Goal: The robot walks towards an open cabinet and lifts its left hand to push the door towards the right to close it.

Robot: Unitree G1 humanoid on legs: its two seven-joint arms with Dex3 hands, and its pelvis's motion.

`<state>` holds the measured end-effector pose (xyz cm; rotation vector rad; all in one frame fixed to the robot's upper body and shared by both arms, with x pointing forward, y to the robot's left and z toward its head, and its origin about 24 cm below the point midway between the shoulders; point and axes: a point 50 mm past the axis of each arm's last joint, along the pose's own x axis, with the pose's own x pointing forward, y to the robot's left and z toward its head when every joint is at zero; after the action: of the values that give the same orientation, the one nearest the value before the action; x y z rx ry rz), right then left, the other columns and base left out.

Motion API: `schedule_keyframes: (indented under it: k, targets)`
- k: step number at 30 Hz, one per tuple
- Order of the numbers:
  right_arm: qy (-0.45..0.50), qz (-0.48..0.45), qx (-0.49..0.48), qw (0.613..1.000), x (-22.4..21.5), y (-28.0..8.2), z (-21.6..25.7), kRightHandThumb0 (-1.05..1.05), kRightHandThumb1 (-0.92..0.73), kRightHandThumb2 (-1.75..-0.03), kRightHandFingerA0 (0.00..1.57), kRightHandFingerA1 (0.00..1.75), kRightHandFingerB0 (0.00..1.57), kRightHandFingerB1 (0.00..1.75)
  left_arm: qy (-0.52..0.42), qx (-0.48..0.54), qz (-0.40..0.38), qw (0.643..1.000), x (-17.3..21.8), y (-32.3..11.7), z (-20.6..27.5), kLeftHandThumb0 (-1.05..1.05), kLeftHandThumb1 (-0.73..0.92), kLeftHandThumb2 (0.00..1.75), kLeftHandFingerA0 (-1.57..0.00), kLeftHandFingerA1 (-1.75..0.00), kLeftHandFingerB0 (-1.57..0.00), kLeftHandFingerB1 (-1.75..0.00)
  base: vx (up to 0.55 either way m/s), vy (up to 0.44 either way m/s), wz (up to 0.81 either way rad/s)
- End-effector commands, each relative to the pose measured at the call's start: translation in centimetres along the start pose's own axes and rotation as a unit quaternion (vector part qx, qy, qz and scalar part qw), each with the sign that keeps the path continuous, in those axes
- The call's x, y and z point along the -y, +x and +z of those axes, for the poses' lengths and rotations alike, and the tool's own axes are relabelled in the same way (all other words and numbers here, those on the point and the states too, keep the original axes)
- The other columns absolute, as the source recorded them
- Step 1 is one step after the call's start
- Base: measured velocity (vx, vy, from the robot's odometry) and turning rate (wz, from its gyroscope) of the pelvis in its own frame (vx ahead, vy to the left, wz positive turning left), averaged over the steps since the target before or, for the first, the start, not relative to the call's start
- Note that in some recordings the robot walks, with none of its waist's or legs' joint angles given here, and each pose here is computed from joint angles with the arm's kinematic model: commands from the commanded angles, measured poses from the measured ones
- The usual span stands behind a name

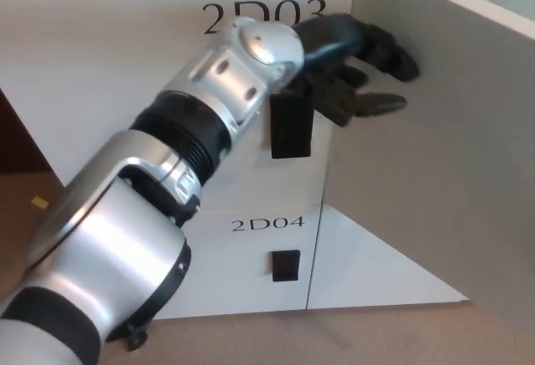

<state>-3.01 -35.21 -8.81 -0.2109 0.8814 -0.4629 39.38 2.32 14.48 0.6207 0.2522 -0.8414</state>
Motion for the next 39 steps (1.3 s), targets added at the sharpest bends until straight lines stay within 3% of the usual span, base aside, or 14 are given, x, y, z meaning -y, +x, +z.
schedule_keyframes:
  k: [1, 4, 6, 7, 16, 17, 19, 20, 22, 23, 27, 28, 31, 39]
  targets:
    - [0.032, 0.020, 0.135, 0.990, 1.6, -2.7, 1.7, -0.23, -0.71, -0.61, 0.67, 0.48, 0.54, 0.43, -0.032, 0.031, 0.251, 0.967, -7.1, -3.3, 1.5, -0.63, 0.69, 0.61, 0.00, 0.00, 0.00, 0.00, 0.00, 0.000, 0.00]
    - [0.025, 0.021, 0.141, 0.989, 1.6, -3.0, 2.0, -0.24, -0.71, -0.61, 0.70, 0.48, 0.55, 0.43, -0.045, 0.042, 0.264, 0.963, -8.0, -4.0, 1.8, -0.74, 0.54, 0.81, 0.00, 0.00, 0.00, -0.01, 0.00, 0.000, 0.00]
    - [0.026, 0.026, 0.149, 0.988, 1.6, -3.0, 2.1, -0.25, -0.71, -0.60, 0.70, 0.48, 0.56, 0.43, -0.048, 0.046, 0.266, 0.962, -8.3, -4.2, 1.7, -0.75, 0.53, 0.81, 0.00, 0.00, 0.00, 0.00, 0.00, 0.000, 0.00]
    - [0.031, 0.027, 0.150, 0.988, 1.7, -3.0, 2.1, -0.26, -0.69, -0.60, 0.71, 0.47, 0.58, 0.43, -0.051, 0.049, 0.264, 0.962, -8.2, -4.2, 1.5, -0.61, 0.67, 0.60, 0.00, 0.00, 0.00, 0.00, 0.00, 0.000, 0.00]
    - [0.051, 0.036, 0.159, 0.985, 1.7, -3.8, 2.1, -0.24, -0.69, -0.60, 0.70, 0.49, 0.58, 0.44, -0.053, 0.040, 0.247, 0.967, -7.7, -3.8, 0.7, -0.63, 0.66, 0.60, 0.00, 0.00, 0.00, 0.00, 0.00, 0.000, 0.00]
    - [0.054, 0.036, 0.162, 0.985, 1.6, -3.9, 2.2, -0.24, -0.68, -0.60, 0.70, 0.50, 0.58, 0.44, -0.062, 0.051, 0.224, 0.971, -7.1, -3.3, 0.9, -0.74, 0.48, 0.83, 0.00, -0.08, 0.00, -0.07, 0.00, 0.000, 0.00]
    - [0.055, 0.037, 0.167, 0.984, 1.4, -4.0, 2.3, -0.24, -0.68, -0.60, 0.70, 0.50, 0.58, 0.44, -0.073, 0.066, 0.197, 0.975, -6.4, -2.9, 1.3, -0.74, 0.48, 0.83, 0.00, -0.08, 0.00, -0.07, 0.00, 0.000, 0.00]
    - [0.054, 0.037, 0.169, 0.984, 1.6, -3.9, 2.4, -0.24, -0.68, -0.60, 0.70, 0.49, 0.57, 0.44, -0.032, 0.077, 0.144, 0.986, -5.0, -2.1, 2.0, -0.58, 0.67, 0.61, -0.27, -0.31, -0.24, -0.29, 0.00, 0.000, 0.00]
    - [0.053, 0.037, 0.170, 0.983, 1.8, -3.8, 2.5, -0.24, -0.68, -0.60, 0.70, 0.49, 0.57, 0.44, 0.023, 0.083, 0.082, 0.993, -3.3, -1.4, 2.8, -0.58, 0.67, 0.61, -0.27, -0.31, -0.24, -0.29, 0.00, 0.000, 0.00]
    - [0.052, 0.037, 0.169, 0.984, 1.8, -3.8, 2.6, -0.25, -0.69, -0.60, 0.74, 0.49, 0.60, 0.44, 0.064, 0.100, -0.004, 0.993, -0.9, -0.7, 2.9, -0.53, 0.65, 0.59, -0.51, -0.39, -0.42, -0.35, 0.00, 0.000, 0.00]
    - [0.045, 0.039, 0.166, 0.984, 2.0, -3.5, 2.7, -0.24, -0.69, -0.60, 0.71, 0.49, 0.59, 0.44, 0.158, 0.134, -0.205, 0.957, 5.6, -1.3, 2.7, -0.51, 0.67, 0.61, -0.51, -0.41, -0.43, -0.36, 0.00, 0.000, 0.00]
    - [0.040, 0.041, 0.168, 0.984, 2.1, -3.3, 3.0, -0.24, -0.69, -0.60, 0.72, 0.49, 0.58, 0.44, 0.195, 0.142, -0.292, 0.926, 8.8, -3.0, 2.6, -0.51, 0.53, 0.89, -0.47, -0.58, -0.38, -0.51, 0.00, 0.000, 0.00]
    - [0.037, 0.043, 0.172, 0.983, 1.9, -2.7, 3.5, -0.26, -0.68, -0.60, 0.73, 0.48, 0.59, 0.44, 0.218, 0.139, -0.456, 0.851, 15.2, -7.3, 1.5, -0.50, 0.66, 0.60, -0.57, -0.47, -0.53, -0.40, 0.00, 0.000, 0.00]
    - [0.040, 0.057, 0.193, 0.979, 0.8, -2.0, 4.7, -0.24, -0.69, -0.60, 0.72, 0.50, 0.62, 0.46, 0.213, 0.171, -0.539, 0.797, 20.4, -9.9, 1.0, -0.51, 0.72, 0.61, -0.54, -0.47, -0.54, -0.42, 0.00, 0.000, 0.00]
